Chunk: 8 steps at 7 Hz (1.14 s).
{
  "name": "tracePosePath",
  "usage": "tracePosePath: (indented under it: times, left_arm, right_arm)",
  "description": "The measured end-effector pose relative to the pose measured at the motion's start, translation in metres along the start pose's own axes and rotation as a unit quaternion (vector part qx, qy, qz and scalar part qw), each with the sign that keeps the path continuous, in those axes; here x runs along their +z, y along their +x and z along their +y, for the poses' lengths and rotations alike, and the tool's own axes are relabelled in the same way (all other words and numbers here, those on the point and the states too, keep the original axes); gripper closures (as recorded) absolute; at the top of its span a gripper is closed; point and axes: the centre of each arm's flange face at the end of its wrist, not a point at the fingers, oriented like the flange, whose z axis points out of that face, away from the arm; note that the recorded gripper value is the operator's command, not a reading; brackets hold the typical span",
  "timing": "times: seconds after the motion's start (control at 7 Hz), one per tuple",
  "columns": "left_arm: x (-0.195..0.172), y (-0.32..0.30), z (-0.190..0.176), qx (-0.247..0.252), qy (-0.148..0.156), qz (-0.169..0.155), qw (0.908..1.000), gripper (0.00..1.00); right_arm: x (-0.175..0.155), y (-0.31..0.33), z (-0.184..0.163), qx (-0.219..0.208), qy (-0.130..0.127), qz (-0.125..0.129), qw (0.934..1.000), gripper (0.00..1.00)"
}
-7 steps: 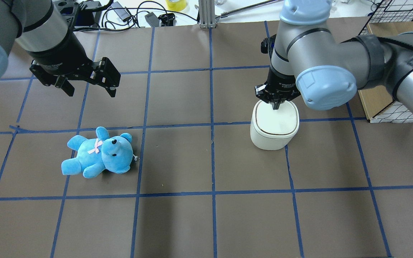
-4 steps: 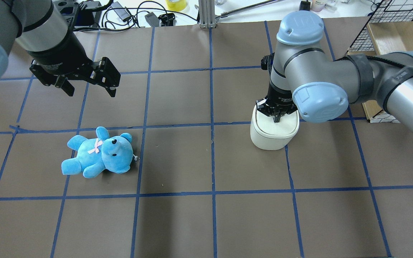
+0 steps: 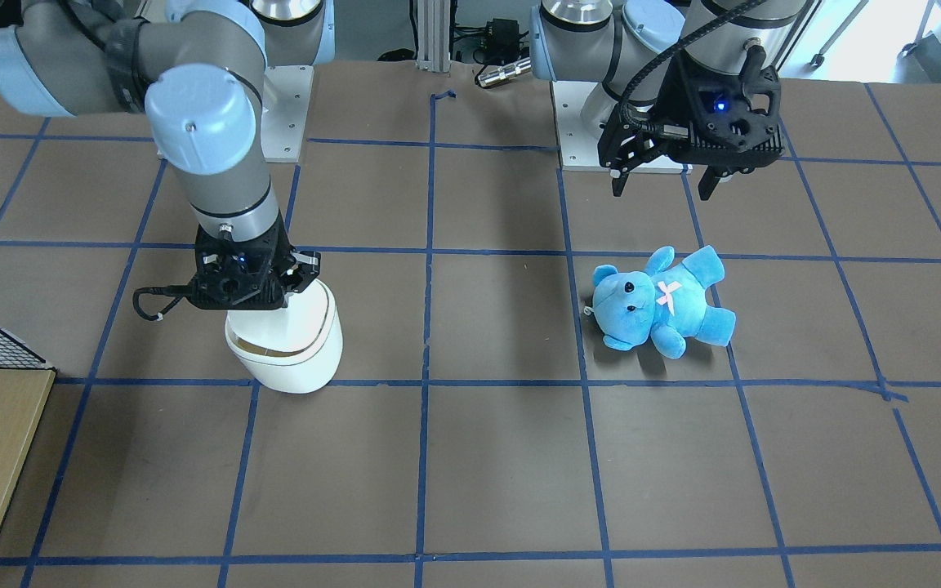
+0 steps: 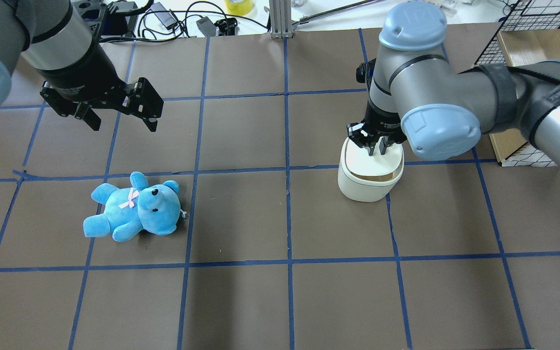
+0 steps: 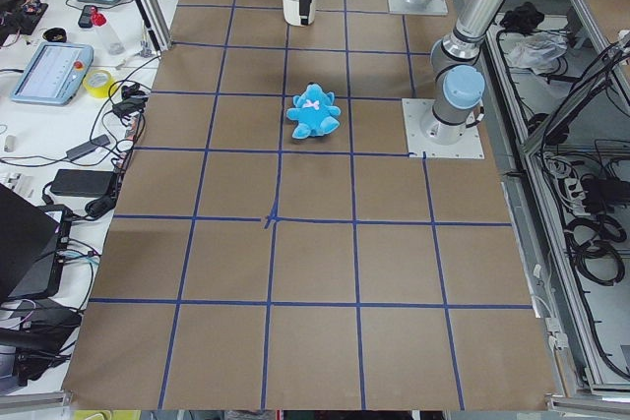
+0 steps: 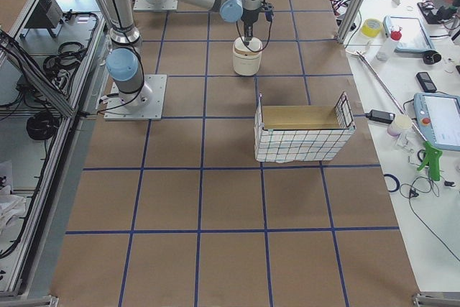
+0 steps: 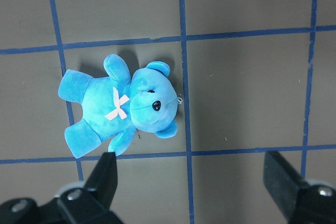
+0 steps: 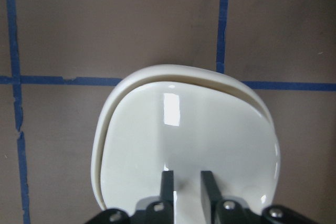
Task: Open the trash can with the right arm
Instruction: 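Press the lid edge down with the right gripper to tip it open, then lift the right gripper up and away from the opened trash can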
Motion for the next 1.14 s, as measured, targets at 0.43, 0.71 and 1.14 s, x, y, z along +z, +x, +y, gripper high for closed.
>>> tracePosePath:
  times: [0.43,0.71,1.14]
  left_arm:
    - [0.0,0.0,0.0,0.001,0.0,0.0,1.0,0.0]
    - [0.0,0.0,0.0,0.0,0.0,0.0,1.0,0.0]
    - [0.0,0.0,0.0,0.0,0.0,0.0,1.0,0.0]
  right_arm:
    - [-0.132,0.009,0.001,0.004,0.032,-0.006,0.9995,0.0]
    - [-0.178,0.012,0.003,0.004,0.035,-0.01,0.9993,0.0]
    - [-0.184,0.011,0.003,0.001,0.035,-0.01,0.9993,0.0]
